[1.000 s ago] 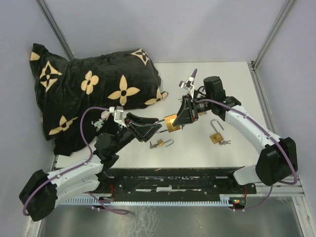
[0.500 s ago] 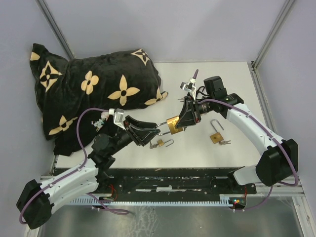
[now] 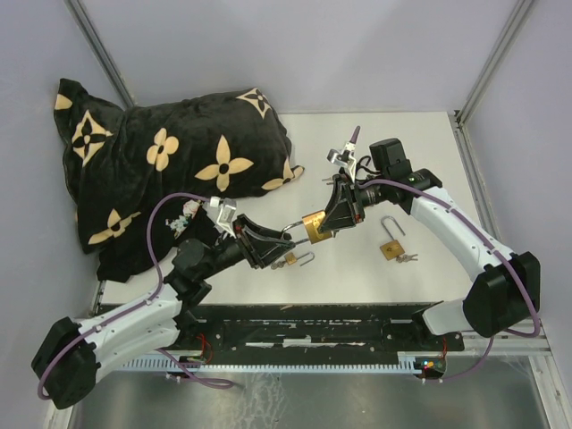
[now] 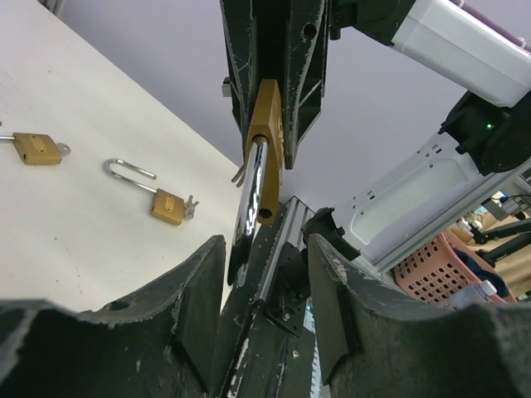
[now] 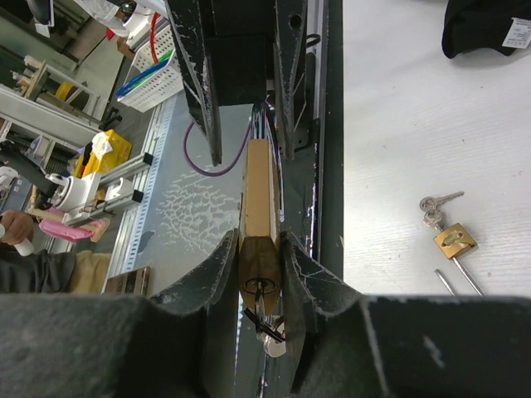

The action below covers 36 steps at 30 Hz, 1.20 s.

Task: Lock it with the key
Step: Lock the lock.

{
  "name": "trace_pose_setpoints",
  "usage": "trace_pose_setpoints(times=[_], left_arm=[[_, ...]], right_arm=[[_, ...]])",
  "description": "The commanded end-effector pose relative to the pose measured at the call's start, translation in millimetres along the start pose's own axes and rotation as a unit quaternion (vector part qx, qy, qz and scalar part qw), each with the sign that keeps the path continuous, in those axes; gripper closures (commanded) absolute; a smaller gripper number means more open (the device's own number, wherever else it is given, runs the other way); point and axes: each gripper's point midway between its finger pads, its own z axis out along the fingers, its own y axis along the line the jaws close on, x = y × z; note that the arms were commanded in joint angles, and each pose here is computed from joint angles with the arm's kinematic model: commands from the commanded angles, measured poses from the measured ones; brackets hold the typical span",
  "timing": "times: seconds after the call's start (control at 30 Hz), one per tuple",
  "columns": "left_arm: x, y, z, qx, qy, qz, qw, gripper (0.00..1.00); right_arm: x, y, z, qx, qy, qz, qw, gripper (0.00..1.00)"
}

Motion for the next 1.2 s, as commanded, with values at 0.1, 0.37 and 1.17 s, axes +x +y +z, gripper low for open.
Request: trace_pose_setpoints(times=[0.1,0.37,1.17], left_arm=[[-20.4,-12.6,-2.5,0.021,-0.04,0.037,0.998,0.55],[-13.8,-13.0,5.4,0.034,-0.021,0.027,0.999,0.62],[-26.8,-26.5,42.2,0.077,0.137,0.161,0.974,0.97]], right_arm=[[-25.3,30.9,-6.7,-0.035,-0.019,-0.074,0.996,0.98],[-24.0,26.8,-6.0,-0.029,-0.018,-0.073,0.997,0.98],[25.6,-11.1,-12.0,0.046,0.041,-0.201,0.978,0.78]])
